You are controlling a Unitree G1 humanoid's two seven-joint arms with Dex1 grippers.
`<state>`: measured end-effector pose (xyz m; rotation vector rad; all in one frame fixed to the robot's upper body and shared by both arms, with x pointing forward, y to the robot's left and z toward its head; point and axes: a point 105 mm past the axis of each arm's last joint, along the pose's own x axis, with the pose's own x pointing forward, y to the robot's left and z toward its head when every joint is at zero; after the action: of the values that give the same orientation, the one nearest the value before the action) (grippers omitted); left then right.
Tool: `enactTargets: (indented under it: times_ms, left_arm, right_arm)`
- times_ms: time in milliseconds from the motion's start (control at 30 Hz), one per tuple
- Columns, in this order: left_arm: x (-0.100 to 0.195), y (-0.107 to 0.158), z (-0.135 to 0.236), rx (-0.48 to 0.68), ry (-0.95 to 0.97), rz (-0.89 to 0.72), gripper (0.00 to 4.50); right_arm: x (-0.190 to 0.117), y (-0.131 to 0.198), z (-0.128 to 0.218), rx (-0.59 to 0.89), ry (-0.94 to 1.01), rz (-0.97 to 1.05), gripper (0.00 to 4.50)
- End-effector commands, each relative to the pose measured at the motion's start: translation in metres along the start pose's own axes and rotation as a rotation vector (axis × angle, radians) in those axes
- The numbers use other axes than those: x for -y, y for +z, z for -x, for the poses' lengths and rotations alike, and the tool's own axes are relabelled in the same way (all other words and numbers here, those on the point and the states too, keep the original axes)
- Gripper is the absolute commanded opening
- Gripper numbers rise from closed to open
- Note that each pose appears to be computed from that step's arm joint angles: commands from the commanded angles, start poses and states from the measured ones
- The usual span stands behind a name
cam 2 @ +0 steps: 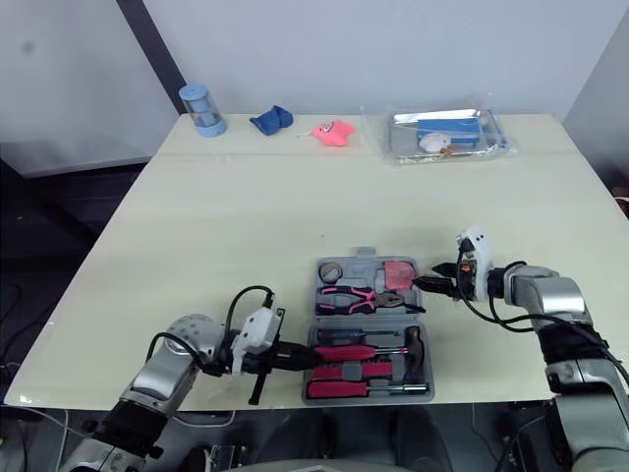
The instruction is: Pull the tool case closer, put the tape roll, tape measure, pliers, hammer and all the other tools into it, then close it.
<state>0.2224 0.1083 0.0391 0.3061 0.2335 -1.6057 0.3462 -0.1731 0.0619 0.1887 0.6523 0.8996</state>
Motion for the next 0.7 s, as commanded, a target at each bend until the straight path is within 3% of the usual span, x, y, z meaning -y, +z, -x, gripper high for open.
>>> enactTargets:
  times_ms: [33, 333, 700]
  left_arm:
    - [-0.001, -0.001, -0.008, -0.03, 0.007, -0.039, 0.0]
    - [0.001, -0.019, -0.009, -0.136, -0.004, -0.043, 0.0]
    - [0.003, -0.021, -0.005, -0.132, 0.009, -0.025, 0.0]
  right_arm:
    - [0.009, 0.002, -0.007, -0.025, 0.001, -0.031, 4.49]
    - [-0.007, 0.011, -0.029, -0.005, 0.175, -0.171, 4.49]
    - [-0.023, 0.025, -0.033, 0.08, 0.314, -0.225, 4.49]
